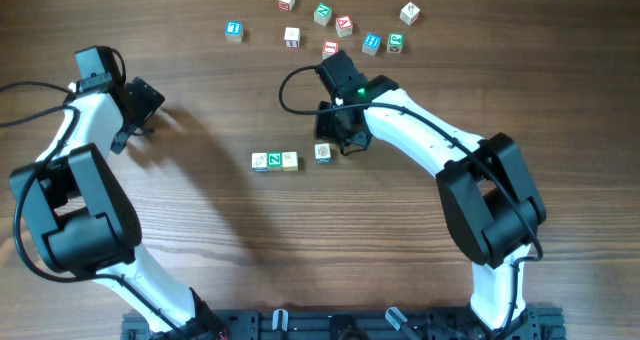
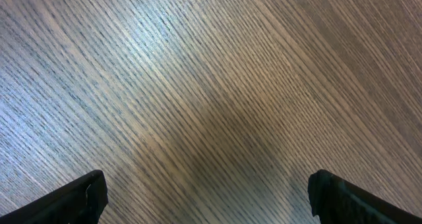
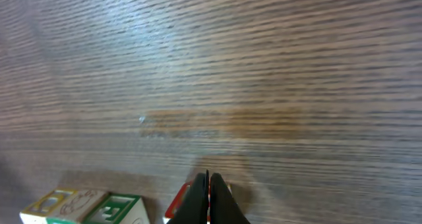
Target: Form a horizontal line
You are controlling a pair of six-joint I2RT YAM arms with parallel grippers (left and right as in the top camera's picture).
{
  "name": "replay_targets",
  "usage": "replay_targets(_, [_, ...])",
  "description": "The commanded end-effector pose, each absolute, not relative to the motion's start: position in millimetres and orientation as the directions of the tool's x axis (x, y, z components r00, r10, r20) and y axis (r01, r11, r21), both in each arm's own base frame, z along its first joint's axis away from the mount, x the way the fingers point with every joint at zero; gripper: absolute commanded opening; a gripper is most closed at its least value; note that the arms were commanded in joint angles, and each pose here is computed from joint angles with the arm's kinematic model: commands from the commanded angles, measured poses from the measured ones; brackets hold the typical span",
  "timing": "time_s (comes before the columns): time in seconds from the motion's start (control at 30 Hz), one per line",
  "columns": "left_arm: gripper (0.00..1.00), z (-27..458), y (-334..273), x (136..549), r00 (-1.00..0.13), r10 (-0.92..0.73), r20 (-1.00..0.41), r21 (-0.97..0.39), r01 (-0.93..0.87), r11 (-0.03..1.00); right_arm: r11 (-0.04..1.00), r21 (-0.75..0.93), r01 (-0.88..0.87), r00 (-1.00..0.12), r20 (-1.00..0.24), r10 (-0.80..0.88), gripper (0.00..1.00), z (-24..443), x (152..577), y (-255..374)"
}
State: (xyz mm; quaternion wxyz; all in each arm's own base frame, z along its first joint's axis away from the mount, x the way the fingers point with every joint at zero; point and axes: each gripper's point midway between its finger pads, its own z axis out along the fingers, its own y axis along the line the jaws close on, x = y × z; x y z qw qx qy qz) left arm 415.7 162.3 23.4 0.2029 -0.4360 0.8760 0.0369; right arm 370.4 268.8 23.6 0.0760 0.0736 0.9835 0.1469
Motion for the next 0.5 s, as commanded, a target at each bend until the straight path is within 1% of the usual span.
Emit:
replay_targets(0.0, [1.00, 23.0, 165.0, 415.3, -0.538, -0.747, -0.390, -0.106, -0.780, 0.616, 0.947, 0.280, 0.158, -0.979, -0.083, 0.188, 0.05, 14.9, 363.7, 263.0])
replay_targets(0.13, [1.00, 23.0, 165.0, 415.3, -0.538, -0.747, -0.390, -0.106, -0.780, 0.616, 0.935, 0.312, 0.166, -0.986, 0.028, 0.166, 0.05, 15.1, 341.6, 270.1])
replay_targets(0.3, [1.00, 23.0, 165.0, 415.3, -0.538, -0.747, -0.390, -0.106, -0.780, 0.616, 0.912, 0.364, 0.188, -0.982, 0.088, 0.167, 0.05, 18.9, 334.0, 280.5])
replay_targets(0.37, [1.00, 23.0, 165.0, 415.3, -0.538, -0.747, -0.390, -0.106, -0.780, 0.616, 0.920, 0.345, 0.186, -0.982, 0.081, 0.169, 0.05, 17.4, 333.9, 276.8])
replay_targets(0.47, [1.00, 23.0, 165.0, 415.3, -0.538, -0.747, -0.390, -0.106, -0.780, 0.616, 0.947, 0.255, 0.194, -0.979, -0.008, 0.203, 0.05, 12.0, 347.1, 258.2])
